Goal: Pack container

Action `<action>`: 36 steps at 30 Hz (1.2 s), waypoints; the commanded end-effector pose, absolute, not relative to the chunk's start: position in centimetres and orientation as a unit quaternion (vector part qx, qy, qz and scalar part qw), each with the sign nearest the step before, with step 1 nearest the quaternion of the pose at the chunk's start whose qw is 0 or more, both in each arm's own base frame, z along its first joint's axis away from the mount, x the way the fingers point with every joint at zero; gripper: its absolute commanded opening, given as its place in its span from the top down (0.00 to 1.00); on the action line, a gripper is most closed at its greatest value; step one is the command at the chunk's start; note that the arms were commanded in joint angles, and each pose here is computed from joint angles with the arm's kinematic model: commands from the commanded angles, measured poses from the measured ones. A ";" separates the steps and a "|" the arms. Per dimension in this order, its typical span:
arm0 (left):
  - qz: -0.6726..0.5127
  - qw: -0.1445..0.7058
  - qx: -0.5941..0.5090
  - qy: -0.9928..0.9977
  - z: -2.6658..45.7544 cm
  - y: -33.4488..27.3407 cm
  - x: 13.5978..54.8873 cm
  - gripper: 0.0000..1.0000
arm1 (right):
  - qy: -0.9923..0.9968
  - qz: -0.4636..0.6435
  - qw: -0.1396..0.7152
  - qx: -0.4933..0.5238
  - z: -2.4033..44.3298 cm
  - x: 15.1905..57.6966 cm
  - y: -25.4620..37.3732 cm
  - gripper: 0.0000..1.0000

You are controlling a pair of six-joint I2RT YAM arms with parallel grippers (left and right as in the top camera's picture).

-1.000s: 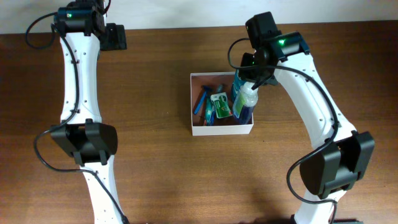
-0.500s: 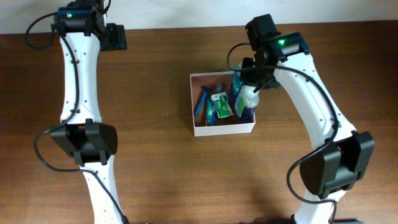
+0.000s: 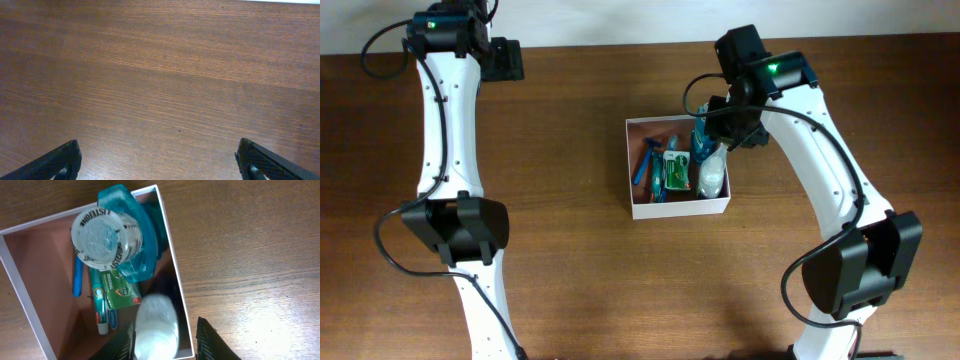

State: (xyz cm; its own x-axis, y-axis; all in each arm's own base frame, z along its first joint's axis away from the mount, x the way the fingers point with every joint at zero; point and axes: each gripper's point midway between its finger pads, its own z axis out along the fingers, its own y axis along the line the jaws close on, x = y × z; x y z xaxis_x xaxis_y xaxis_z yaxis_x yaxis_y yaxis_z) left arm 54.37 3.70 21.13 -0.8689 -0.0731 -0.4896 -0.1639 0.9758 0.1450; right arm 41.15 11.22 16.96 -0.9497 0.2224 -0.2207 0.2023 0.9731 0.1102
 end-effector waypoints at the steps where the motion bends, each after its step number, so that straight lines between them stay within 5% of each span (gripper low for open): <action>1: 0.088 0.257 -0.061 0.961 21.7 3.8 54.5 0.01 | 0.987 0.046 0.119 0.099 17.4 40.9 11.5 0.68; 9: 0.088 0.257 -0.061 0.961 21.7 3.8 54.5 0.01 | 0.985 0.052 0.148 0.078 19.7 41.3 11.5 0.61; 22: 0.088 0.257 -0.061 0.961 21.7 3.8 54.5 0.01 | 0.962 -0.068 0.247 0.098 32.8 38.0 4.9 0.02; 36: 0.088 0.255 -0.061 0.961 21.7 3.8 54.4 0.01 | 0.953 -0.019 0.285 0.104 36.2 35.5 5.2 0.02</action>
State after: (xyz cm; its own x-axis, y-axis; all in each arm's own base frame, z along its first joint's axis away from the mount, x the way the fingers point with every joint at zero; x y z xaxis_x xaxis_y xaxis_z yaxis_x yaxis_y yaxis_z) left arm 54.37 3.70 21.13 -0.8689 -0.0731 -0.4896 -0.1639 0.9758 0.1450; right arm 36.23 5.35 35.03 -0.8333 0.1749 -0.5244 0.2060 0.9786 -0.0010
